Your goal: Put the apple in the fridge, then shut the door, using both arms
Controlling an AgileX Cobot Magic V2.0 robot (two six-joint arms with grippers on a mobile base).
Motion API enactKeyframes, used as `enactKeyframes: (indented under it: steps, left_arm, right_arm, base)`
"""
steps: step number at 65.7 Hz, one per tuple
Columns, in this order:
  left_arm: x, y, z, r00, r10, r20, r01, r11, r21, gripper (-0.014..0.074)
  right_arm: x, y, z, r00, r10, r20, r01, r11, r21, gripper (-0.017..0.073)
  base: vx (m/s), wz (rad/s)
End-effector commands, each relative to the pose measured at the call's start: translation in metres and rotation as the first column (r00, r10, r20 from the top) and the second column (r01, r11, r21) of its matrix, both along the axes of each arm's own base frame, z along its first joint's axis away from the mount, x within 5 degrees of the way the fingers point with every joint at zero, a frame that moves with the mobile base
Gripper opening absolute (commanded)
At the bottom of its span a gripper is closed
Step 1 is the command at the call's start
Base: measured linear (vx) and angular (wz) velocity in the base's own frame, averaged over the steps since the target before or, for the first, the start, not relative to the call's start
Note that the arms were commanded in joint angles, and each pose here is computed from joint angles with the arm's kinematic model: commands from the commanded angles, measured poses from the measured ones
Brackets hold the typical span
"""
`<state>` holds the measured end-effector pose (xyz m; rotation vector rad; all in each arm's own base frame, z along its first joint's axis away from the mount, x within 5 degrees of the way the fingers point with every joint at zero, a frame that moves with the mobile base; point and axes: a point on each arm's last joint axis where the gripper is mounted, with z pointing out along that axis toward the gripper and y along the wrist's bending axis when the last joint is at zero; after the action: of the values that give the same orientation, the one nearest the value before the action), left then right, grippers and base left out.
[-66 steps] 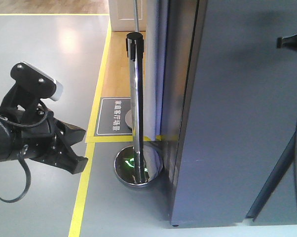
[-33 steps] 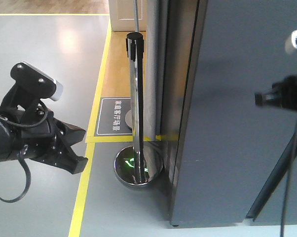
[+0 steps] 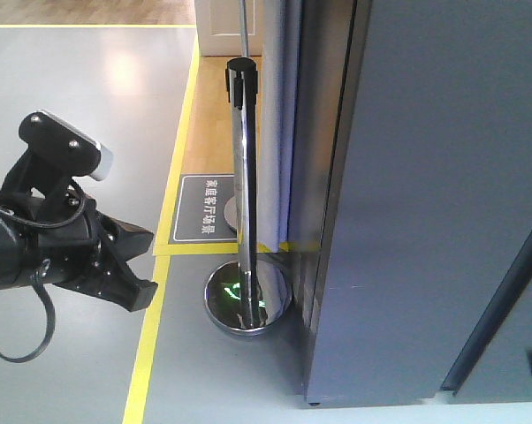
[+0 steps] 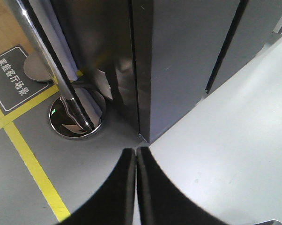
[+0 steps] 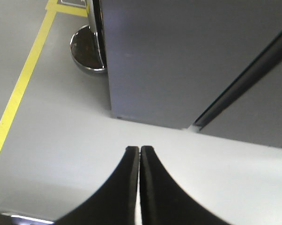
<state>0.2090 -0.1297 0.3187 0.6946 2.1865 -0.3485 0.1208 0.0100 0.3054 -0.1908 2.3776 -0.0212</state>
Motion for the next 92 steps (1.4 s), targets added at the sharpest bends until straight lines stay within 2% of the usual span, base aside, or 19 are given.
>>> enactKeyframes:
  steps: [1,26,80,92]
  left_arm:
    - [0.001,0.001,0.018,0.997,0.023,0.079,-0.018,0.998,-0.067,-0.0006]
    - [0.001,0.001,0.018,0.997,0.023,0.079,-0.018,0.998,-0.067,-0.0006]
    - [0.001,0.001,0.018,0.997,0.023,0.079,-0.018,0.998,-0.067,-0.0006]
    - [-0.008,0.007,0.03,0.992,0.03,0.12,-0.02,0.996,-0.091,-0.0006]
  right_arm:
    - [-0.012,-0.002,0.011,0.997,-0.005,0.077,0.005,1.0,0.004,-0.0002]
    - [-0.041,-0.005,0.022,0.98,-0.007,0.197,0.003,1.0,0.021,-0.0002]
    - [-0.041,-0.005,0.023,0.98,-0.007,0.199,0.003,1.0,0.022,-0.0002]
    - [-0.041,-0.005,0.023,0.98,-0.007,0.2,0.003,1.0,0.022,-0.0002]
  base:
    - [0.0,0.0]
    - [0.0,0.0]
    - [0.0,0.0]
    - [0.0,0.0]
